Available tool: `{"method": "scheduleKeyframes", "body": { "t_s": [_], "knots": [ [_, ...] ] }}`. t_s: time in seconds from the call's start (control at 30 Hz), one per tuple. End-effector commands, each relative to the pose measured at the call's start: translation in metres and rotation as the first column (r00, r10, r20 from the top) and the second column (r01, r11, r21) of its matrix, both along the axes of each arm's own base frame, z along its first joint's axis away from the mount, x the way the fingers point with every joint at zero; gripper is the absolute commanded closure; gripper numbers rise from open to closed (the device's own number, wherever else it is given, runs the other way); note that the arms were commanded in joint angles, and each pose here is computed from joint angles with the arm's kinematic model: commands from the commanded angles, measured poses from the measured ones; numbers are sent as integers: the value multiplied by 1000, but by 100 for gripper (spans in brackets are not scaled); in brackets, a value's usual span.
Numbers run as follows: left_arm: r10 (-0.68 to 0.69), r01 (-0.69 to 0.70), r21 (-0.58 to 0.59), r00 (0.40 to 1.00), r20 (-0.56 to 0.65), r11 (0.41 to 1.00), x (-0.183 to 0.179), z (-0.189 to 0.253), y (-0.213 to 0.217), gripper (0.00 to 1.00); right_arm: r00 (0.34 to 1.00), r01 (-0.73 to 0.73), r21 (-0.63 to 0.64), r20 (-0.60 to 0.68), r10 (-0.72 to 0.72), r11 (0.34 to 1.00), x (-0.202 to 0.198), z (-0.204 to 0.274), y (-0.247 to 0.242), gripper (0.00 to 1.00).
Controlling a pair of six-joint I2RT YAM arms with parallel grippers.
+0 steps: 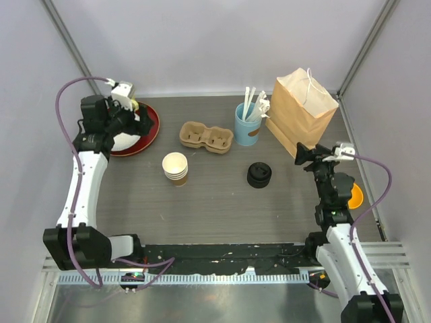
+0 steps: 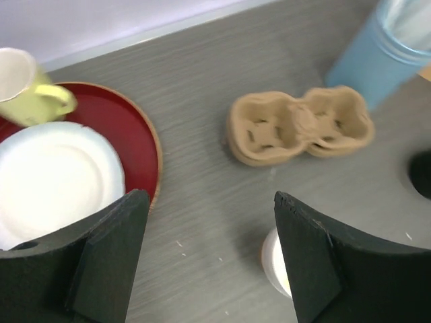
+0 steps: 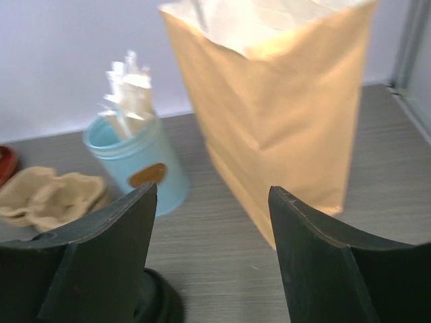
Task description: Pack the takeout coffee
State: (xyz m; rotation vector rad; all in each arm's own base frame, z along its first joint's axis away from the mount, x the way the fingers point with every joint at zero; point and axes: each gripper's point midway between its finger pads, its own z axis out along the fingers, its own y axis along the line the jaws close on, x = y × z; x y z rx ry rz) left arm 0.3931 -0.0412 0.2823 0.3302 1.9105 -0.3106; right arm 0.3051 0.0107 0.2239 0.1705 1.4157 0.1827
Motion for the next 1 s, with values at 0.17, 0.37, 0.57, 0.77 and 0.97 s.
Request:
{"method": "scheduleKeyframes", "body": {
  "t_s": [0.17,0.37,0.57,0.77,0.97],
  "knots": [
    [-112,258,294,894,-433,920,-82,-66,-36,23,903,-386,-65,-230,362,920,5,54,110,34],
    [-104,287,352,883,-458,891,-73,-82,-47,34,836,-513,-175,-326,442,841,2,44,176,30],
    [-122,322,355,867,-484,878,-65,-98,-56,46,810,-552,-170,-342,476,816,6,39,192,30],
    [-131,358,331,826,-548,873,-61,-118,-61,51,816,-543,-179,-344,465,821,7,34,191,29],
    [-155,372,307,820,-552,876,-56,-124,-67,74,811,-547,-180,-356,465,817,8,30,192,29]
  ]
}}
